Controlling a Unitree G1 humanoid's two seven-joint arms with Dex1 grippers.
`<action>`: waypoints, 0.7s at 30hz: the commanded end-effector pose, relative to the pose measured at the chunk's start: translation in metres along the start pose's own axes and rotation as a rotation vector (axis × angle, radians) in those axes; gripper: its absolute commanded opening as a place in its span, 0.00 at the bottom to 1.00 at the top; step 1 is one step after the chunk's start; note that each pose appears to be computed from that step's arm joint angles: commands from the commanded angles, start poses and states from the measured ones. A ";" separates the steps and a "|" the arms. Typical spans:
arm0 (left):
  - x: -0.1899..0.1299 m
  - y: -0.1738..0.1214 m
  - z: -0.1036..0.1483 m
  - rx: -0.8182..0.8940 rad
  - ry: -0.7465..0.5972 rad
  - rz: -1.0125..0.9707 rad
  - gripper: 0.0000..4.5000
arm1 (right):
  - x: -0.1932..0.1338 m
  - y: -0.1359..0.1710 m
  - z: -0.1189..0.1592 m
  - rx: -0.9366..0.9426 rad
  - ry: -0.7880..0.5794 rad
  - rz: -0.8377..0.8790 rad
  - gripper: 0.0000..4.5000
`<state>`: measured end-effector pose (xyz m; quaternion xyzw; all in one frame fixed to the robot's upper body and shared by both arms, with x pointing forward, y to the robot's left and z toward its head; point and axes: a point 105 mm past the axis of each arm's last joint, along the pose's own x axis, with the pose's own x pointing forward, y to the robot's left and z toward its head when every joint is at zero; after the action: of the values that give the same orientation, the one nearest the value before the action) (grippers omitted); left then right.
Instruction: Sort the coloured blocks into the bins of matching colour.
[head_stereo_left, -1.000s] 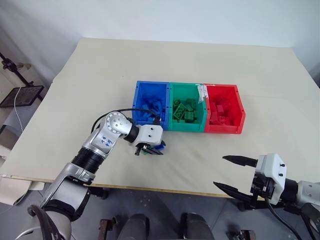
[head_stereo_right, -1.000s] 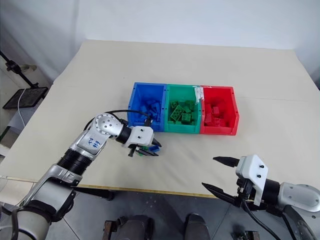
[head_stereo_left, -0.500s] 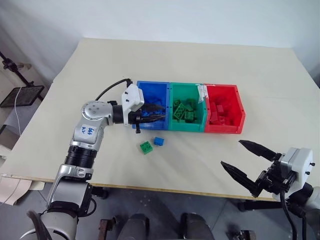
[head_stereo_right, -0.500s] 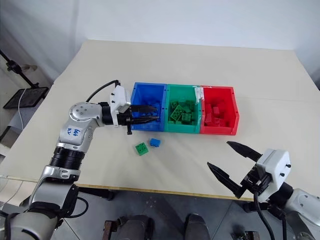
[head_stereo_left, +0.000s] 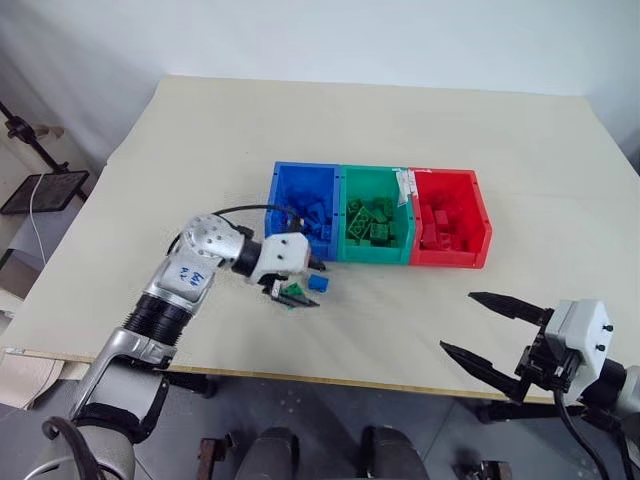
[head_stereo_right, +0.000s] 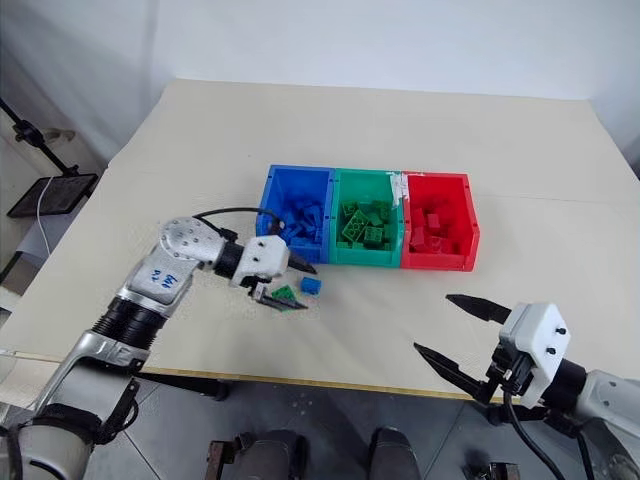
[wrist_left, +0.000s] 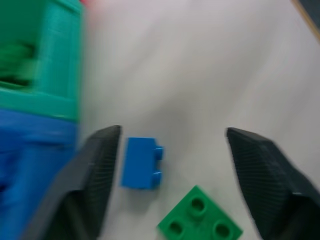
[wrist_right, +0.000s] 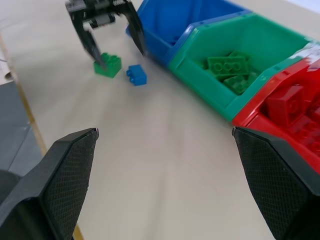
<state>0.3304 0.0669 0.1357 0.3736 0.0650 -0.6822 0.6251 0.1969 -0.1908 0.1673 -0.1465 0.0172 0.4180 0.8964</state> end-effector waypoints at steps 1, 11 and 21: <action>0.001 0.014 0.001 0.037 0.074 0.035 0.98 | 0.002 0.007 0.007 -0.022 -0.002 0.067 1.00; 0.009 0.019 -0.009 -0.045 0.170 0.012 0.98 | 0.004 0.009 0.004 -0.035 0.012 0.076 1.00; 0.013 0.007 -0.009 -0.095 0.212 -0.075 0.49 | 0.006 0.008 0.005 -0.039 0.013 0.081 1.00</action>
<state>0.3418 0.0594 0.1257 0.3991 0.1743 -0.6635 0.6084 0.1954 -0.1825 0.1642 -0.1547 0.0277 0.4502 0.8790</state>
